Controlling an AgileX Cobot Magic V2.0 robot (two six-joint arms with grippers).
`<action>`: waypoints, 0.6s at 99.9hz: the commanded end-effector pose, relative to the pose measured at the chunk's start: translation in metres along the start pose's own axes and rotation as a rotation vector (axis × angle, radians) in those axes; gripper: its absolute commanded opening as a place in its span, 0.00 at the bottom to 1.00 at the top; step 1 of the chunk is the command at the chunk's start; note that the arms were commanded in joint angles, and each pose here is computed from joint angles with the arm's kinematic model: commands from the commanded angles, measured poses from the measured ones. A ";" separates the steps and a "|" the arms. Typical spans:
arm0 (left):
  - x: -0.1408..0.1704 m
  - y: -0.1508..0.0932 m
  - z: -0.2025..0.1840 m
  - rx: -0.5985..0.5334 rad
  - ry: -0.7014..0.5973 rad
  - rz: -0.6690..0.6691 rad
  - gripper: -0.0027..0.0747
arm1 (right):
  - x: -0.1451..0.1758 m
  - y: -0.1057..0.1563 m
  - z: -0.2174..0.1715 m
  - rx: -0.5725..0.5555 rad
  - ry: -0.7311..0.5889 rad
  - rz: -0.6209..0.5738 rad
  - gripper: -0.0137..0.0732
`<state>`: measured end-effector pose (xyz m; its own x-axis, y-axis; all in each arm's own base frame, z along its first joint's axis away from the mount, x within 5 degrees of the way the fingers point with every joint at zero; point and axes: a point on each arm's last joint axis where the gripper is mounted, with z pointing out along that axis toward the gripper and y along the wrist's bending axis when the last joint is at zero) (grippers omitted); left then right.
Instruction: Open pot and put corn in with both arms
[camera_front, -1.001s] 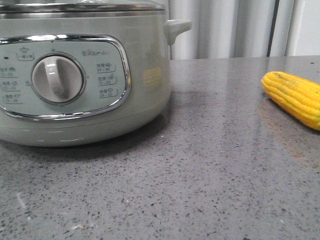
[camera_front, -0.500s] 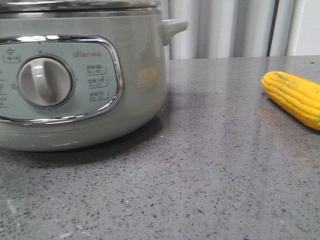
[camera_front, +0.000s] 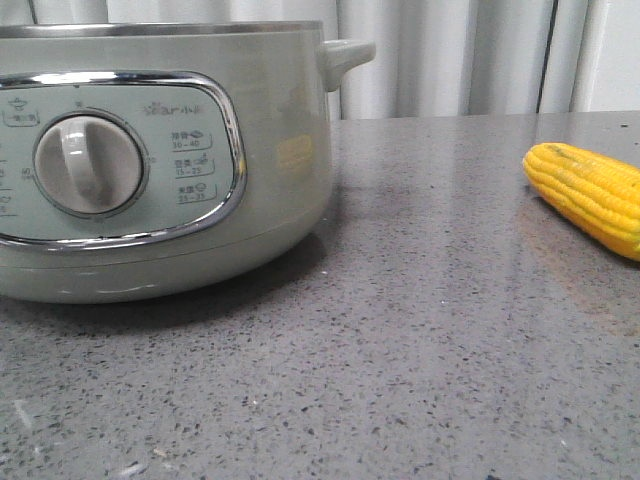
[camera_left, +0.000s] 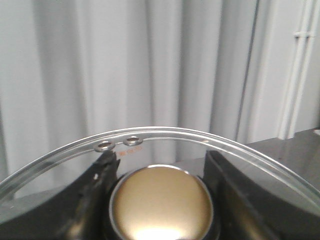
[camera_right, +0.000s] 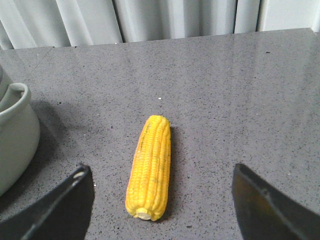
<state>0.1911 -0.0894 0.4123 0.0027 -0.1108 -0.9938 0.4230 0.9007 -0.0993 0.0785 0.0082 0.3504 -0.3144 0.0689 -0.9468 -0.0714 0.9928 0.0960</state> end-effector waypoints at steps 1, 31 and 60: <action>-0.034 0.019 -0.021 -0.111 -0.154 0.015 0.18 | -0.016 0.001 -0.003 -0.001 -0.094 -0.009 0.73; -0.040 0.078 -0.059 -0.471 -0.155 0.067 0.18 | -0.016 0.001 -0.003 -0.003 -0.096 -0.007 0.73; -0.022 0.114 -0.067 -0.677 -0.205 0.053 0.18 | -0.016 0.001 -0.003 -0.005 -0.096 -0.003 0.73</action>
<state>0.1851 0.0296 0.3978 0.0178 -0.0895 -0.9958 -0.1468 0.9850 -0.0912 0.0785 0.0084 0.3504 -0.3146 0.0697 -0.9467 -0.0733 0.9925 0.0975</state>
